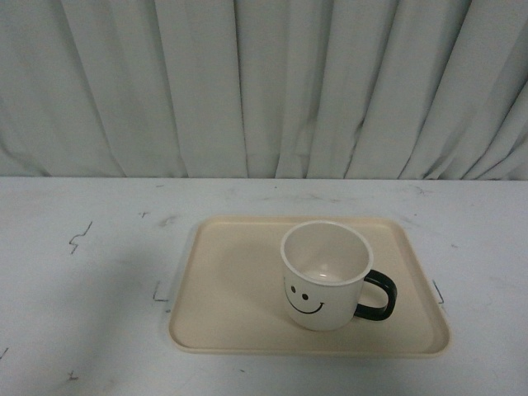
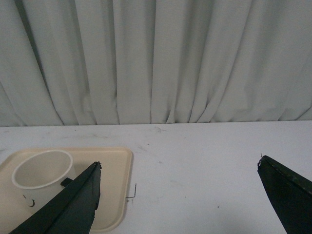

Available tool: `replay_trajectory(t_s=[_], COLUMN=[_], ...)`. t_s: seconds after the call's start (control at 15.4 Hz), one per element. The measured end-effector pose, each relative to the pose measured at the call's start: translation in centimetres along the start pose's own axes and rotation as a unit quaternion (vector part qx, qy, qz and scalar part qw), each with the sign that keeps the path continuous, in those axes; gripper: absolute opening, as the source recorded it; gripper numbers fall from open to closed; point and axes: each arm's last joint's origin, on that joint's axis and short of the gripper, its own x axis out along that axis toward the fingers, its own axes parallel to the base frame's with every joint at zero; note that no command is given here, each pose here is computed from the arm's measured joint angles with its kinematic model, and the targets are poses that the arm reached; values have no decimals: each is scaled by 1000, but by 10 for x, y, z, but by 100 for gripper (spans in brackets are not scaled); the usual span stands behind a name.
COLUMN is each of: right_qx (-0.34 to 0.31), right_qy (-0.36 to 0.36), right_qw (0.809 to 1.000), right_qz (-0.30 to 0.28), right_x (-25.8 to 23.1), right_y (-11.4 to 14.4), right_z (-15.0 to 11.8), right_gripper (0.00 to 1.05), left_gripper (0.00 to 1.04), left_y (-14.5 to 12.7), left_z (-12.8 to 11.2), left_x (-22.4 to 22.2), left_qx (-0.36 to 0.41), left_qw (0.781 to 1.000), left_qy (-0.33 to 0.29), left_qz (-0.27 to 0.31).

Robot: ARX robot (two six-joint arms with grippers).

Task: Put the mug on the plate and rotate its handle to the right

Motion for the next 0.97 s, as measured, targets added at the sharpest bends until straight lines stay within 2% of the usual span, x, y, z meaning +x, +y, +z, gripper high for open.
replay_trajectory(t_s=[0.26,0.32,0.45,0.65,0.97], right_qx=[0,0,0,0,0], right_qy=[0,0,0,0,0], right_qw=[1000,1000,1000,1000,1000], right_qz=[0,0,0,0,0], right_x=[0,0,0,0,0], right_y=[0,0,0,0,0], right_z=[0,0,0,0,0], right_gripper=[98,98,98,98,98], left_gripper=[2,2,2,2,2], left_y=[18,20,25,39,38], left_z=[-7,-8,-22,-16,-11], left_x=[-26,-31,-42,-56,-68], left_qx=[0,-4,1,-2,-2], left_qw=[1000,1000,1000,1000,1000], left_qy=[1,-21,14,-2,-10], left_qz=[-4,-4,-5,-4,-7])
